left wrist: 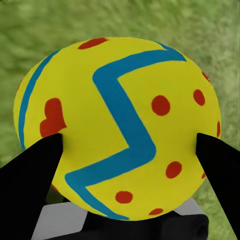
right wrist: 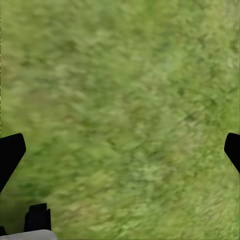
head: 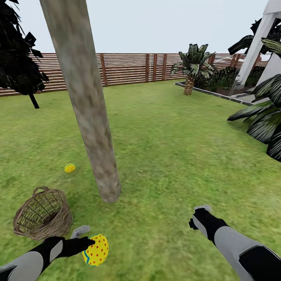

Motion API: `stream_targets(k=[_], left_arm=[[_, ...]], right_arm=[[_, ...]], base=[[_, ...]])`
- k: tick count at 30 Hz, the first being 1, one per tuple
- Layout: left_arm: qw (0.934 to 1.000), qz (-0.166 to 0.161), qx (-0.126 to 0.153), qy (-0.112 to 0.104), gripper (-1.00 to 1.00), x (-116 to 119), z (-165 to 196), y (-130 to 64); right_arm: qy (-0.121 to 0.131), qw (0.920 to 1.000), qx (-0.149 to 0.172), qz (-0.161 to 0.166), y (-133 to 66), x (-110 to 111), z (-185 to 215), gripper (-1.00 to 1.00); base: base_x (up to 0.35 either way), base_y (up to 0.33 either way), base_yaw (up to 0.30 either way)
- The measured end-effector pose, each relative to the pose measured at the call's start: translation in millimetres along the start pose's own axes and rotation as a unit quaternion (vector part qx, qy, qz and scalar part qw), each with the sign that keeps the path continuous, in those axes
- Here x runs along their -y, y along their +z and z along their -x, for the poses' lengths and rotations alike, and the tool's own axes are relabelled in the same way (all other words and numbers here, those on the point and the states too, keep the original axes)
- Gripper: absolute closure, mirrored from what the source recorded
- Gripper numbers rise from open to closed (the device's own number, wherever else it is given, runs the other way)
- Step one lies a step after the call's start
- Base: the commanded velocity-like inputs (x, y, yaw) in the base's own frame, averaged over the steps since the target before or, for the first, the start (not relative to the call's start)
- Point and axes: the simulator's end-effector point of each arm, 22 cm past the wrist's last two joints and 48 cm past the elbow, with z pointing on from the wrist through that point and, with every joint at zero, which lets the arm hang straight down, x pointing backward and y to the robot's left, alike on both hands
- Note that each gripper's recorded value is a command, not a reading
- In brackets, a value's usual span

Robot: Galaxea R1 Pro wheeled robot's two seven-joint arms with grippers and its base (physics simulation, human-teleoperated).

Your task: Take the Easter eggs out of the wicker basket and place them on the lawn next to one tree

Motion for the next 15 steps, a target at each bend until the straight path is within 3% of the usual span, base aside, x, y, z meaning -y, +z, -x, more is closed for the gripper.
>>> stream_targets(k=[12, 15], left_arm=[[0.9998, -0.004, 0.018, 0.011, 1.0, 6.2, 6.8, 2.7], [0.9998, -0.005, 0.017, 0.012, 1.0, 6.6, 6.2, 3.0]], right_arm=[[0.0, 1.0, 0.0, 0.0, 0.0, -0.7, 0.2, -1.0], [-0.001, 1.0, 0.001, 0.0, -0.1, -1.2, 0.4, -1.0]], base=[[0.312, -0.149, 0.0], [0.273, -0.179, 0.156]])
